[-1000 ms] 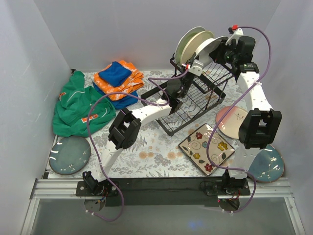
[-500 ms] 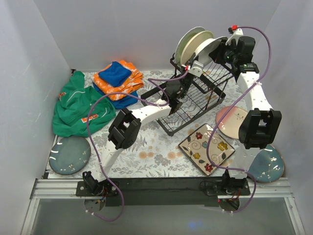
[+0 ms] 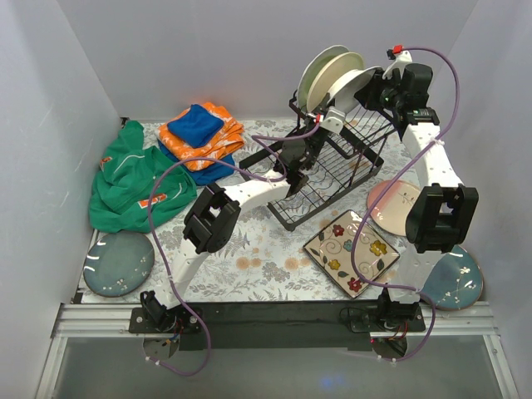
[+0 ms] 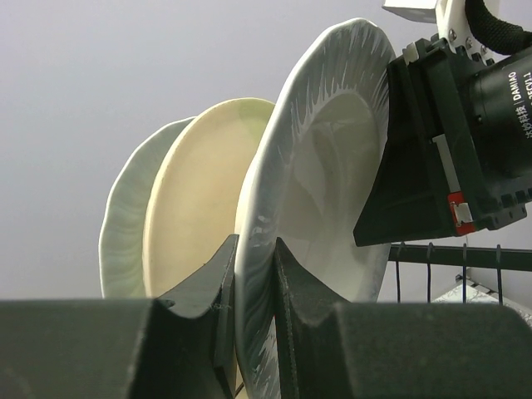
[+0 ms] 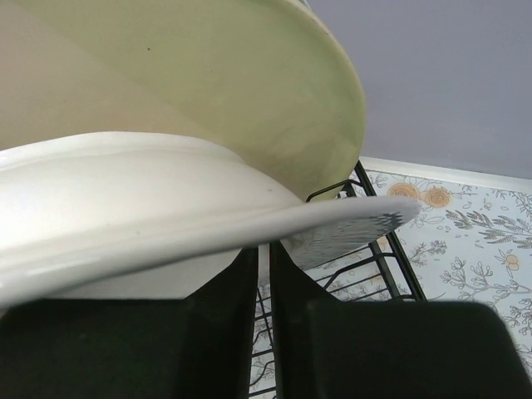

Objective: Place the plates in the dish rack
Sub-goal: Insert the plate into the dish rack

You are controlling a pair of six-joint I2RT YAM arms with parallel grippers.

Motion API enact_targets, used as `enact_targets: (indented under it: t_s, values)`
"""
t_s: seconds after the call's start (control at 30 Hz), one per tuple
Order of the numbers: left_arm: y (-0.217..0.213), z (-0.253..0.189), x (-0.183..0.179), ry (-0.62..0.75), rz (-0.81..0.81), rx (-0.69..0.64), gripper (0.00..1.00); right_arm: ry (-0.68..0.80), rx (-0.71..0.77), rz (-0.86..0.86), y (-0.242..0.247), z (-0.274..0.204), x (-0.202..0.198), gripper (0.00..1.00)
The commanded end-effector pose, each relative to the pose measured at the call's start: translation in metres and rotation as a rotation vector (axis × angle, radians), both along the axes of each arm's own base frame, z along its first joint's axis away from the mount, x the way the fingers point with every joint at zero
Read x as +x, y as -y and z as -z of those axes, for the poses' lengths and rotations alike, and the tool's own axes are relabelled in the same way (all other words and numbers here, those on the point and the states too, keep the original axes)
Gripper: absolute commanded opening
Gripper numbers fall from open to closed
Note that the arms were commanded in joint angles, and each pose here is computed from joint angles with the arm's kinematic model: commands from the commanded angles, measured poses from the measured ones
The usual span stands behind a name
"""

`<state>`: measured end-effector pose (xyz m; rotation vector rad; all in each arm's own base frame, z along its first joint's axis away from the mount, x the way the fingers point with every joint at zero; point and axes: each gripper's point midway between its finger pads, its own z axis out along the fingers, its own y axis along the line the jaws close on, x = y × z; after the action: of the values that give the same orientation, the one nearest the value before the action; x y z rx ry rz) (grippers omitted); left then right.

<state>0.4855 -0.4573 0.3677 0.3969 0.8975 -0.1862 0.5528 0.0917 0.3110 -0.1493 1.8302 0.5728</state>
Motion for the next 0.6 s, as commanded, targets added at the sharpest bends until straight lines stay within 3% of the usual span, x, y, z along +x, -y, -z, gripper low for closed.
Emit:
enact_targets:
  t_s: [0.0,0.27,0.4,0.57]
  values:
    - [-0.009,-0.089,-0.047,0.176,0.089,-0.114,0.00,0.084,0.001,-0.023,-0.007,-0.022,0.007,0.16]
    - [-0.012,-0.079,-0.044,0.142,0.082,-0.134,0.00,0.054,-0.007,-0.031,-0.008,-0.010,0.007,0.17]
    - [-0.014,-0.075,-0.043,0.129,0.078,-0.145,0.11,0.064,-0.022,-0.033,-0.007,-0.012,0.003,0.18]
    - [-0.021,-0.083,-0.044,0.124,0.066,-0.178,0.43,0.085,-0.041,-0.038,-0.006,-0.019,-0.005,0.29]
